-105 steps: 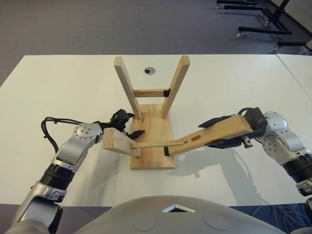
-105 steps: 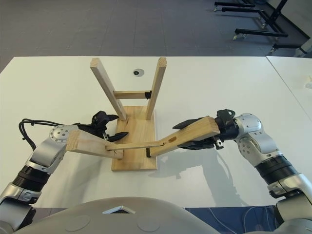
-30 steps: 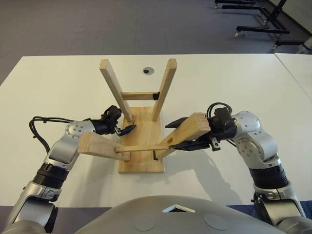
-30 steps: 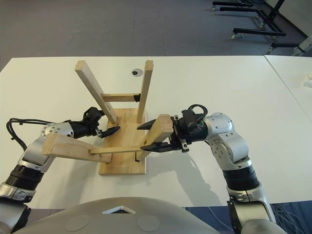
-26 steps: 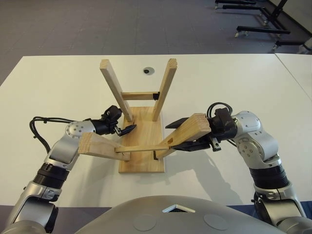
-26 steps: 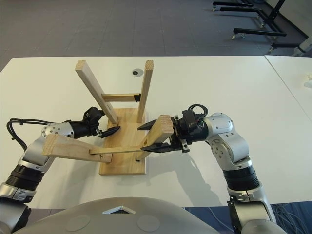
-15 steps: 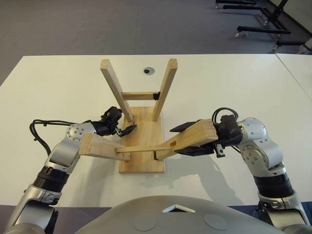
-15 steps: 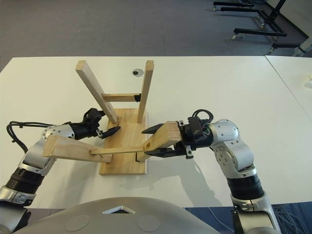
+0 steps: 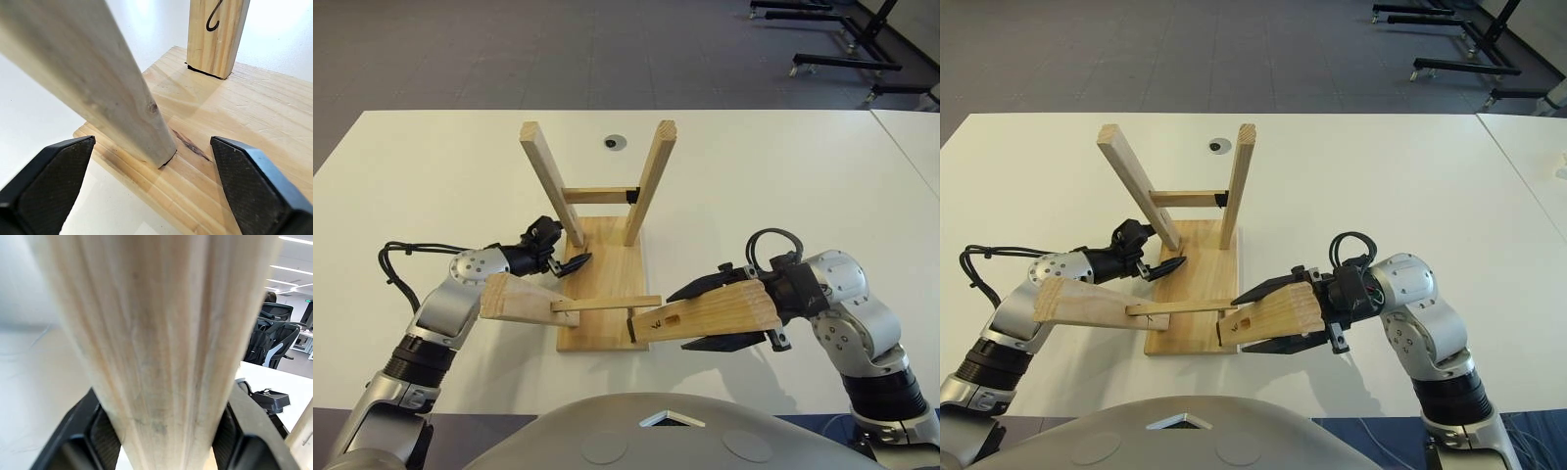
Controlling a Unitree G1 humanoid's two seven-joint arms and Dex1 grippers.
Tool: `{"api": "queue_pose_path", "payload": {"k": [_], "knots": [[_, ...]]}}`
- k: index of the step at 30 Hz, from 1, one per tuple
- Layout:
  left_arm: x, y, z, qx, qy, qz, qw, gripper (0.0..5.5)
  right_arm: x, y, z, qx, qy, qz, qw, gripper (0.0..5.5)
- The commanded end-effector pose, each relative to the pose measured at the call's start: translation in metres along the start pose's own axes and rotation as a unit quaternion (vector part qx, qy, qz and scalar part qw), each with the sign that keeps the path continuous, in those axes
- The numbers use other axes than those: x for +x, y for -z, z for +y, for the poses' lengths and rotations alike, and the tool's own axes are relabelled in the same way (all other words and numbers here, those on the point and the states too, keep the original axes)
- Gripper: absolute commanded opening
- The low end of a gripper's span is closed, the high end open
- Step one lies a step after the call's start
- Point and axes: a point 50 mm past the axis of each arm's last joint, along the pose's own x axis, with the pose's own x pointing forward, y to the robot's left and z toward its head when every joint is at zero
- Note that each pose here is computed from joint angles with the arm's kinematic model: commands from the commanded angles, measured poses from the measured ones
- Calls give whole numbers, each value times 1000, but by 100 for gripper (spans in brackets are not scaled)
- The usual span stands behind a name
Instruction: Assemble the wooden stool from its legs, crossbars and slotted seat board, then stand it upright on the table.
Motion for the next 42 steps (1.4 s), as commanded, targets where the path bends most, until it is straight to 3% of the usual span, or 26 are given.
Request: {"api": "queue_pose_path", "payload": {"k": [1, 5, 13, 21, 25, 29, 36, 39, 42], "knots": [[-6, 61, -26, -56, 32, 145, 987, 432, -4, 3, -17, -7, 41, 24, 999, 209], [-8, 63, -28, -60, 29, 146, 987, 432, -7, 3, -28, -12, 57, 26, 998, 209], [-12, 65, -36, -73, 17, 146, 987, 432, -8, 1, -17, -5, 16, 35, 999, 209], [-8, 66, -49, -90, 3, 138, 986, 432, -24, 5, -42, 13, 51, 63, 997, 205], [-6, 66, -49, -92, -3, 133, 987, 432, -25, -10, -56, 61, 63, -2, 996, 205], [-4, 64, -41, -85, -6, 129, 988, 432, -24, -17, -61, 78, 60, -9, 995, 205], [-9, 56, -18, -73, -21, 108, 991, 432, -43, -39, -103, 26, 205, -84, 975, 205], [-22, 42, 1, -62, -42, 75, 994, 432, -37, -41, -50, -18, 225, -146, 963, 205], [-36, 20, 16, -55, -61, 18, 996, 432, -15, -56, -44, -19, 197, -229, 953, 205]]}}
